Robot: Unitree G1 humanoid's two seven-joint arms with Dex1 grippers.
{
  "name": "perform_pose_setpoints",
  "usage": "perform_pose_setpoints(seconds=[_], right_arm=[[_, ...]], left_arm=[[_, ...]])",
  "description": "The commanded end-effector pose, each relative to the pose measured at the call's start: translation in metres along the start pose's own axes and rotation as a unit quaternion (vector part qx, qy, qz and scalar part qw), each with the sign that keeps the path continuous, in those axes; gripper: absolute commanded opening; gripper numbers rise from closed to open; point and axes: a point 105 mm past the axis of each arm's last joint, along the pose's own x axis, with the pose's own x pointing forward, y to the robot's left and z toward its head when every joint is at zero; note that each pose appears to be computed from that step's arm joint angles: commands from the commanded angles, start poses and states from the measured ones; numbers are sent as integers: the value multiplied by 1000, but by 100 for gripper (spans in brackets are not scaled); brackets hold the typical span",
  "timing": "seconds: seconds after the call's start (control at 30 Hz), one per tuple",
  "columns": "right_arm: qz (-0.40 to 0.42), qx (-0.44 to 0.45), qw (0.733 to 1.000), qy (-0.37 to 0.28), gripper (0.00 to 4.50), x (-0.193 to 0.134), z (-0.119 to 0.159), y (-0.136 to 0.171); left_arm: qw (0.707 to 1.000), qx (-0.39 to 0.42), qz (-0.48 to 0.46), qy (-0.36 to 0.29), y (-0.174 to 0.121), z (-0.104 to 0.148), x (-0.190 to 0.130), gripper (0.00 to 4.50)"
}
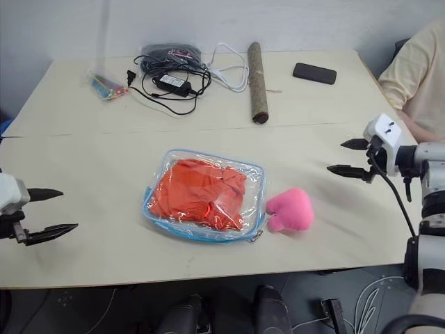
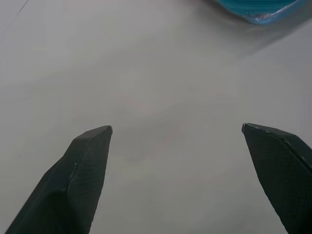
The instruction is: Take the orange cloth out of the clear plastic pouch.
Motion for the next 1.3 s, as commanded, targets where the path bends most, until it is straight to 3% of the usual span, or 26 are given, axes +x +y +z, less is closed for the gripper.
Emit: perform_pose_setpoints(seconds=[0.03,0.17,0.33,0.5,0.67,0.8,1.03,1.3], right_arm=[[4,5,1000,-16,449,-4,8,-2],[10,10,1000,-26,449,-6,13,-1],[39,11,994,-103,449,-7,54,1],[106,-25,987,-118,449,0,73,33],[119,-75,981,-133,449,17,79,67],[145,-56,980,-122,449,21,75,93],[250,-46,958,-133,449,-2,84,143],[253,-65,956,-136,449,-9,90,155]], left_arm=[[1000,-3,5,-27,1,9,-6,450],[999,1,8,-47,4,18,-6,450],[995,19,-45,-88,-4,50,0,450],[984,105,-121,-82,-28,85,13,450],[959,203,-187,-62,-53,99,35,450],[944,244,-203,-92,-61,117,64,450],[924,288,-234,-92,-75,115,109,450],[912,326,-226,-108,-69,124,144,450]])
